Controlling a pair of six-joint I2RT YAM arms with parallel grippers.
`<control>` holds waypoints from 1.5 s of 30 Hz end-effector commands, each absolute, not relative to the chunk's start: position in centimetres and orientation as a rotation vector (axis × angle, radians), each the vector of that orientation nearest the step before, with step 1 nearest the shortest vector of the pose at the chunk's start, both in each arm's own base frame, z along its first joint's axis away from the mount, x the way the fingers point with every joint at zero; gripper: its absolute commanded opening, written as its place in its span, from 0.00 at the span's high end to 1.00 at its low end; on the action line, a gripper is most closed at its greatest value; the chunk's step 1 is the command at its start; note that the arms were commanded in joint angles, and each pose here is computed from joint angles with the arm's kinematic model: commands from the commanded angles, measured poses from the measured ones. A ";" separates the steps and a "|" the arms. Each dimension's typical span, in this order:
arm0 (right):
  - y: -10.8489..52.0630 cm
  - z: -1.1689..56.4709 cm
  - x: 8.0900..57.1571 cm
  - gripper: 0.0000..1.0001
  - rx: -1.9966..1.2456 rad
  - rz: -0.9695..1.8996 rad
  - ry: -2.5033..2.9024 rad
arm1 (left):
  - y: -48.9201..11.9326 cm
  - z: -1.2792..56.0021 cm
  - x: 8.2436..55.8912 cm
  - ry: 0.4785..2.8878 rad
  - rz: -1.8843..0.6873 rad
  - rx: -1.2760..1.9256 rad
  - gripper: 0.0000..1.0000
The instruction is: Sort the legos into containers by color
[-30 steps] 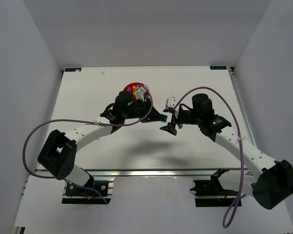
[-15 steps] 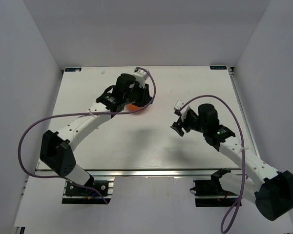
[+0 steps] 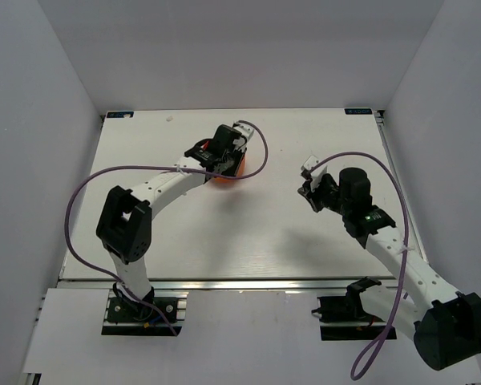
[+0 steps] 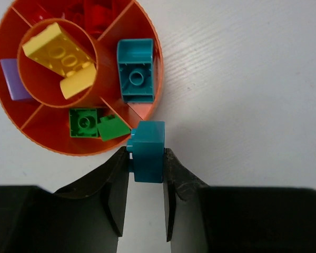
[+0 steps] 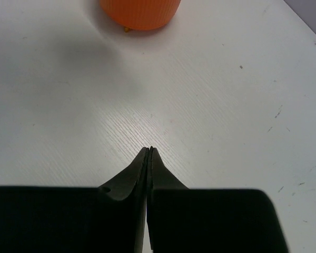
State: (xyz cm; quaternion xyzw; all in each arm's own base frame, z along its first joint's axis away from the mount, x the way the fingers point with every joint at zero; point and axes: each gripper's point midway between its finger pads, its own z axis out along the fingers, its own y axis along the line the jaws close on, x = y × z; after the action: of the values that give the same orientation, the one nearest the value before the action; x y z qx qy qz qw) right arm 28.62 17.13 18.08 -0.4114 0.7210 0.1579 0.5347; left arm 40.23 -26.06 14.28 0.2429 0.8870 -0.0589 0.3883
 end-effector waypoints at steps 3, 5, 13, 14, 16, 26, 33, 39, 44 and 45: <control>16.8 20.1 28.9 1.00 -0.945 0.380 1.657 | -26.4 17.7 42.7 2.151 -0.074 0.571 0.89; 16.6 20.1 28.9 1.00 -0.942 0.381 1.659 | -26.6 17.9 43.2 2.144 -0.071 0.564 0.89; 16.5 20.1 28.8 1.00 -0.942 0.399 1.662 | -26.7 18.6 44.7 2.094 -0.015 0.581 0.88; 16.3 20.0 28.8 1.00 -0.940 0.398 1.665 | -26.7 18.2 45.0 2.097 0.000 0.592 0.87; 16.3 20.2 28.8 1.00 -0.939 0.400 1.659 | -26.7 18.0 45.3 2.094 0.017 0.603 0.86; 16.1 20.2 28.8 1.00 -0.934 0.409 1.663 | -26.5 17.4 46.0 2.091 0.058 0.603 0.63; 15.9 20.3 28.7 1.00 -0.930 0.419 1.663 | -26.7 17.6 46.1 2.090 0.055 0.601 0.48; 15.9 20.3 28.6 1.00 -0.928 0.430 1.664 | -27.1 19.3 46.3 2.067 0.024 0.580 0.47; 15.6 20.2 28.8 0.79 -0.916 0.428 1.672 | -28.5 23.9 44.7 2.000 -0.163 0.545 0.78; 15.4 20.3 28.8 0.71 -0.908 0.427 1.673 | -28.6 24.7 44.1 1.985 -0.200 0.550 0.83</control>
State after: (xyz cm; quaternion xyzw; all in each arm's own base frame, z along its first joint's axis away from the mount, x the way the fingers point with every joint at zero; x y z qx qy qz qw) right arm 28.85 15.53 19.06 -0.3890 0.7207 0.1778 0.5456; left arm 45.68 -27.41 17.18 0.2415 0.8577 -0.0097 0.4537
